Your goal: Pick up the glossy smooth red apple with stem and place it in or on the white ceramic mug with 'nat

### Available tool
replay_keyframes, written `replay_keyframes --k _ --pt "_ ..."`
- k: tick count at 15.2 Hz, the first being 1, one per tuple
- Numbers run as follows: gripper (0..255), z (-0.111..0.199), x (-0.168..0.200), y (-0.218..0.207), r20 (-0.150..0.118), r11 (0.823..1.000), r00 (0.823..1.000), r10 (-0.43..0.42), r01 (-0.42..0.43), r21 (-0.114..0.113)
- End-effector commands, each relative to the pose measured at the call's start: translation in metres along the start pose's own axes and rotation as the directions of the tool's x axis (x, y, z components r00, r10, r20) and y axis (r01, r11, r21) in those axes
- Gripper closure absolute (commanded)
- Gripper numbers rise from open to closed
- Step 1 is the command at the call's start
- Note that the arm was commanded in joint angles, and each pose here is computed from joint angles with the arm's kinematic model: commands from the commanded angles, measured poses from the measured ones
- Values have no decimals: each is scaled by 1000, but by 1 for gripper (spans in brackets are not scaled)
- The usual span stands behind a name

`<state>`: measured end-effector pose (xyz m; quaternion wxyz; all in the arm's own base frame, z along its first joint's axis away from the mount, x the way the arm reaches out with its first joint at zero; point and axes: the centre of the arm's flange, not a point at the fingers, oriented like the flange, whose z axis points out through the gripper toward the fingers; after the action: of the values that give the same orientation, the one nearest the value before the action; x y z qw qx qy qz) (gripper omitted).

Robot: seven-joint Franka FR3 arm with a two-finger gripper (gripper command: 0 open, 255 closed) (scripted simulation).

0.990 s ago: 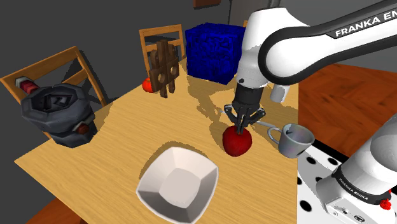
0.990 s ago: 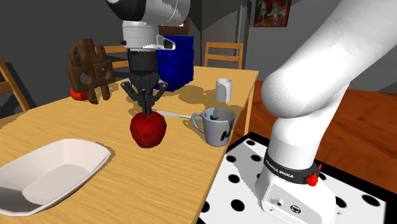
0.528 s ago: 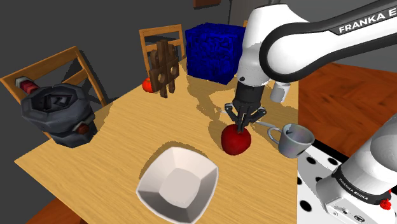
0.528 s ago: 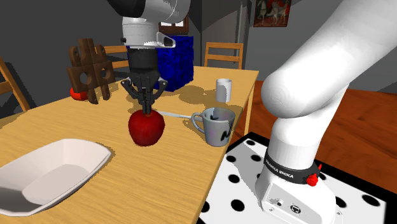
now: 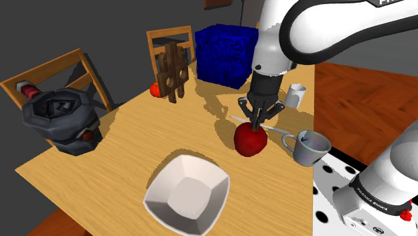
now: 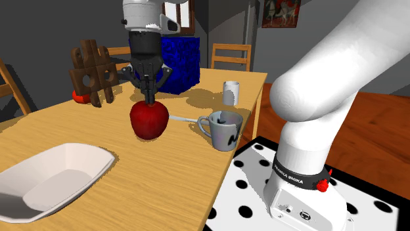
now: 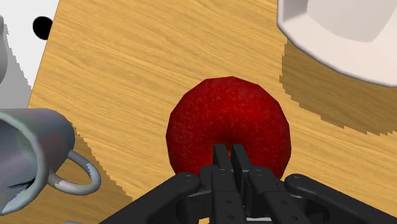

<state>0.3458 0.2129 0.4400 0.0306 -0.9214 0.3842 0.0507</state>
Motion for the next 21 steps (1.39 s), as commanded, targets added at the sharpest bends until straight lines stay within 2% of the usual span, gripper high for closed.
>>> replay_keyframes --k 1,21 --pt "255 -11 -1 0 0 1000 1000 0 0 0" --pt "255 -115 -14 -2 0 1000 1000 0 0 0"
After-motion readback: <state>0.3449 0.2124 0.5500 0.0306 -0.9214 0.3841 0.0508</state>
